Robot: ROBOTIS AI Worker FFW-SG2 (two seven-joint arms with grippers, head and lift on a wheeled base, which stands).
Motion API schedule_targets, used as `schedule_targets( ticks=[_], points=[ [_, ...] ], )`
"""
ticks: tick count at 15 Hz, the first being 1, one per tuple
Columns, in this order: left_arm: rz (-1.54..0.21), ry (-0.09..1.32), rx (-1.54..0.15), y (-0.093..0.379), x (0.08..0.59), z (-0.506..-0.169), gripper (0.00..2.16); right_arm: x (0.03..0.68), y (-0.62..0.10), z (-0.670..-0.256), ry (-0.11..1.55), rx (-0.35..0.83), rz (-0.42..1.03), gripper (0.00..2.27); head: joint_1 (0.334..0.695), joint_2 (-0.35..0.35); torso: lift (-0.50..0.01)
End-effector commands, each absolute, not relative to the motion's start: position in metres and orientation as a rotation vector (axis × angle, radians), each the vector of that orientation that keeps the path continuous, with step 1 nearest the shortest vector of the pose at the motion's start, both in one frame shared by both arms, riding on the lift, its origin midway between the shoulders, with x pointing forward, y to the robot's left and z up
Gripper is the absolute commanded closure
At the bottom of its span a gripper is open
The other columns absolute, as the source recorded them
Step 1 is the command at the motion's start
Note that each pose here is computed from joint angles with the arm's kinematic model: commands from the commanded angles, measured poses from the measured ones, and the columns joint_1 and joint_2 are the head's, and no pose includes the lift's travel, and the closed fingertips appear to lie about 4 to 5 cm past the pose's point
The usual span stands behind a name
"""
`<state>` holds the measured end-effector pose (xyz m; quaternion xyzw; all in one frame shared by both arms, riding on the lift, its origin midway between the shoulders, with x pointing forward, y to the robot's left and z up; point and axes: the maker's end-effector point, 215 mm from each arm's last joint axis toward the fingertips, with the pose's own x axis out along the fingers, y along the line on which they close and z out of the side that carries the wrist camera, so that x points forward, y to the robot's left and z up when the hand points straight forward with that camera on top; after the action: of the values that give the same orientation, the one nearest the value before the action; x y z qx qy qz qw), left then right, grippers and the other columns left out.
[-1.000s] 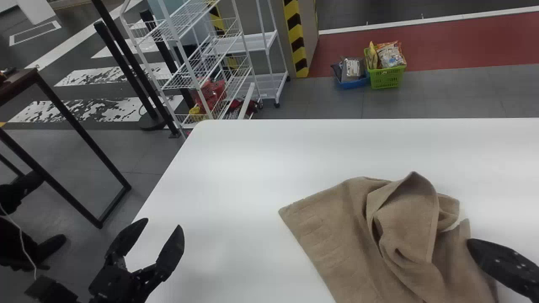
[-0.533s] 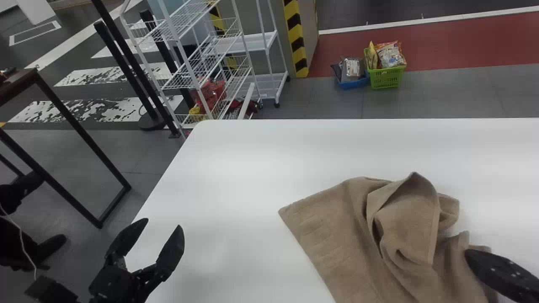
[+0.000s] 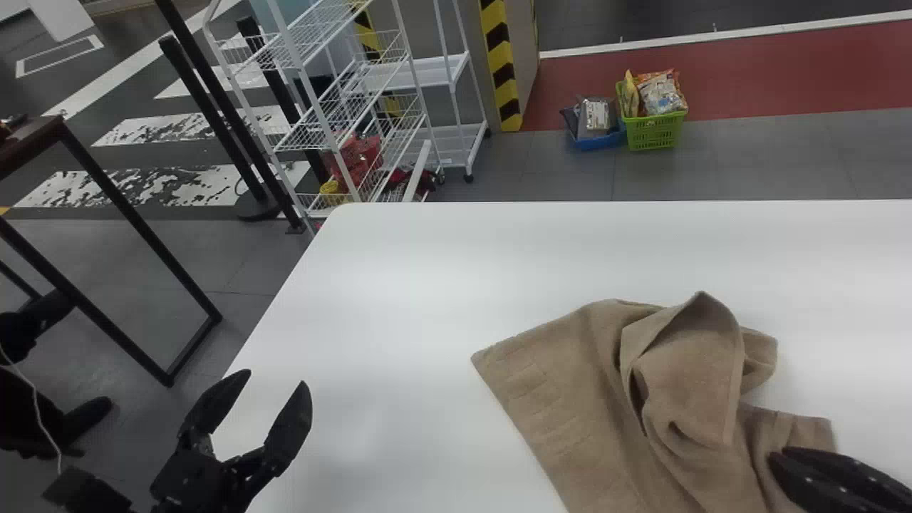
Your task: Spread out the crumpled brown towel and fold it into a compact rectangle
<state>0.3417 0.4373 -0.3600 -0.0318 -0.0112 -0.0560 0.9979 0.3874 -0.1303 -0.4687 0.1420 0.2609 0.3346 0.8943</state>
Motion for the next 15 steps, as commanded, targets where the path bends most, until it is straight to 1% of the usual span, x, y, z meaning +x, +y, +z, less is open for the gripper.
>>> schedule_targets(
  ticks=[1, 7, 9, 10, 12, 14, 15],
  points=[
    [-0.110, -0.021, -0.067, 0.437, 0.341, -0.361, 0.12, 0.387, -0.130, -0.470, 0.543, 0.299, 0.694, 0.72, 0.695, 0.350, -0.127],
    [-0.109, -0.021, -0.065, 0.438, 0.341, -0.361, 0.12, 0.390, -0.123, -0.471, 0.560, 0.295, 0.702, 0.72, 0.695, 0.350, -0.127],
    [-0.105, -0.021, -0.063, 0.440, 0.340, -0.360, 0.12, 0.389, -0.121, -0.460, 0.578, 0.286, 0.706, 0.71, 0.695, 0.350, -0.127],
    [-0.105, -0.022, -0.063, 0.441, 0.339, -0.360, 0.12, 0.388, -0.117, -0.454, 0.584, 0.287, 0.714, 0.66, 0.695, 0.350, -0.127],
    [-0.109, -0.026, -0.066, 0.440, 0.339, -0.359, 0.12, 0.385, -0.110, -0.447, 0.606, 0.265, 0.724, 0.66, 0.695, 0.350, -0.127],
    [-0.108, -0.024, -0.071, 0.441, 0.339, -0.360, 0.12, 0.378, -0.105, -0.456, 0.671, 0.256, 0.722, 0.67, 0.695, 0.350, -0.127],
    [-0.108, -0.028, -0.069, 0.442, 0.338, -0.359, 0.12, 0.379, -0.105, -0.456, 0.689, 0.243, 0.717, 0.87, 0.695, 0.350, -0.127]
  ],
)
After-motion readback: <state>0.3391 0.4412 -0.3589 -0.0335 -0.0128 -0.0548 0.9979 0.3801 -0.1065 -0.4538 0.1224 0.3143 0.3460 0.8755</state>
